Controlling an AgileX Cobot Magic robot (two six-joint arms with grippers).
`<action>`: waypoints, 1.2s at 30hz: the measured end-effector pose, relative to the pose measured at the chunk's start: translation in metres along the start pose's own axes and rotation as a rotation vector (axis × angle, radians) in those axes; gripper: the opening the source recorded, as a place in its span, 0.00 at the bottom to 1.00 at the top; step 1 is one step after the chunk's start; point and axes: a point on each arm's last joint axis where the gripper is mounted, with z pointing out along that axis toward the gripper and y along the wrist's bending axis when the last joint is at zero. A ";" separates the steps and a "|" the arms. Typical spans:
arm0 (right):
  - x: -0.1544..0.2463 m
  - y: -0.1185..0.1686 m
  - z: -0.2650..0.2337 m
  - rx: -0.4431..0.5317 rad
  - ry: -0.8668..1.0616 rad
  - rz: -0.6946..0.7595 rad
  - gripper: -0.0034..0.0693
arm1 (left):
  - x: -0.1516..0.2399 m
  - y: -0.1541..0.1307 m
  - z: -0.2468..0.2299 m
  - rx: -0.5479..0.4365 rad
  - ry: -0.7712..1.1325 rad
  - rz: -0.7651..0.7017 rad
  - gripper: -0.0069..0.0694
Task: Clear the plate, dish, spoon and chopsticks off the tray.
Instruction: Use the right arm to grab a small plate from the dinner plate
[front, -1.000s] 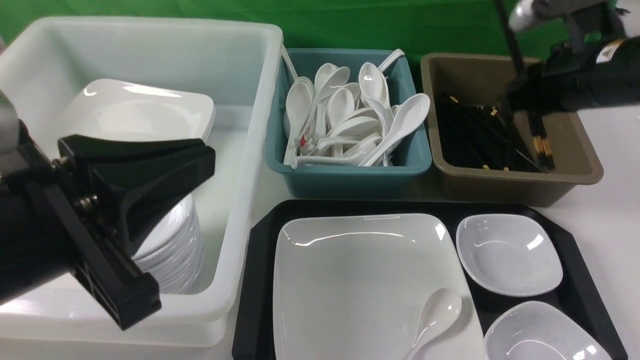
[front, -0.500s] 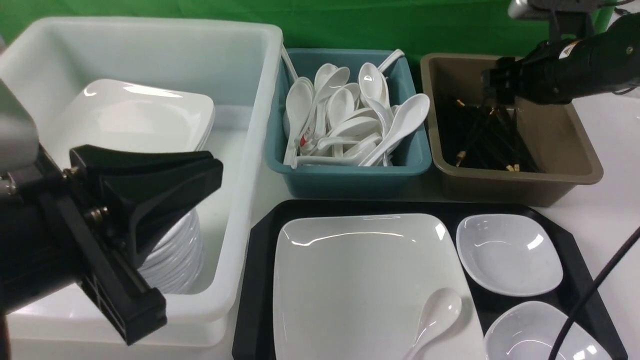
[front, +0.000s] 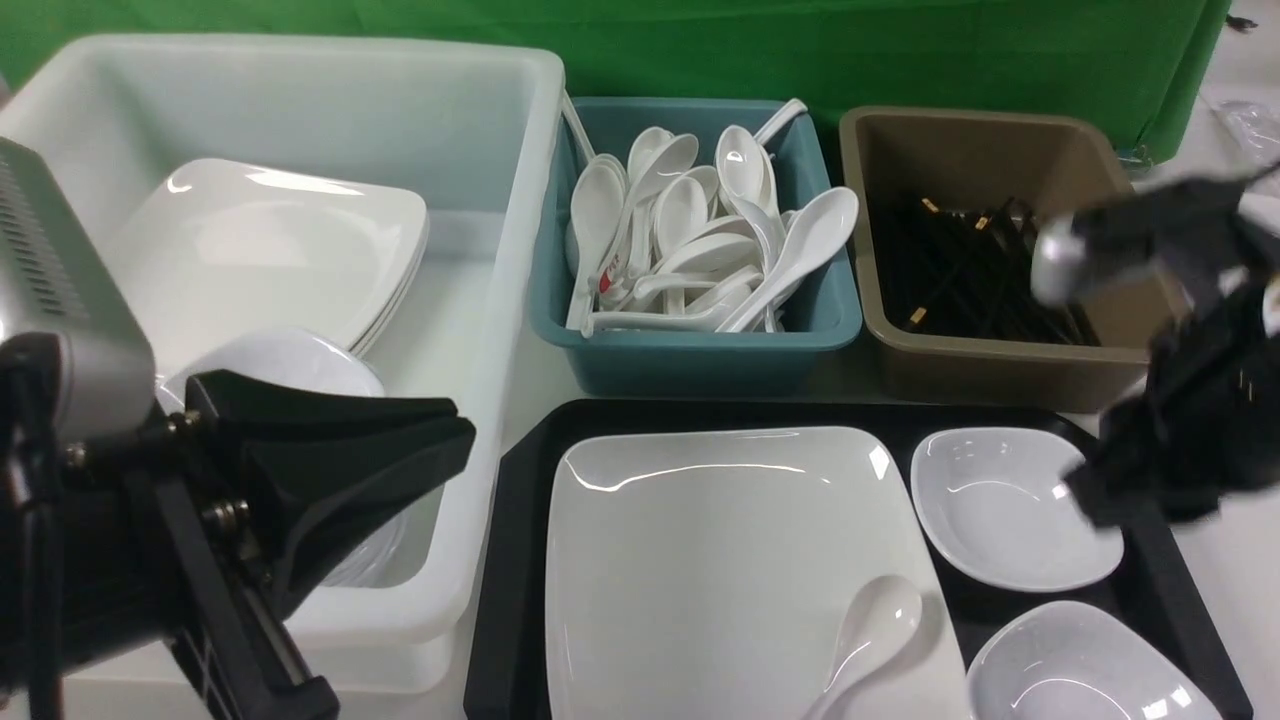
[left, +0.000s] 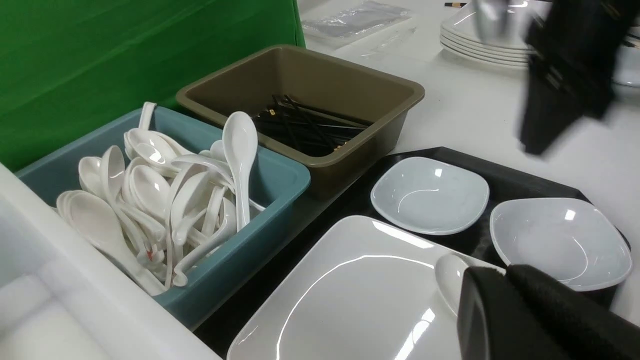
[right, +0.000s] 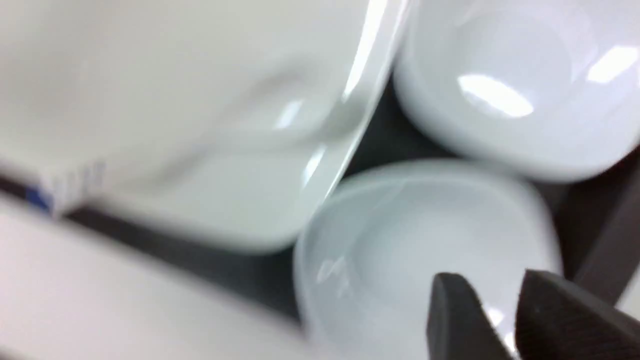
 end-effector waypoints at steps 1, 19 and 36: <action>0.012 0.009 0.011 -0.011 0.042 -0.027 0.48 | 0.000 0.000 0.000 0.000 0.000 0.000 0.11; 0.034 0.037 0.099 0.092 0.084 -0.192 0.81 | 0.000 0.000 0.000 0.005 -0.001 -0.011 0.11; 0.027 0.035 0.109 0.131 0.078 -0.230 0.35 | 0.001 -0.002 0.000 0.020 0.012 -0.011 0.11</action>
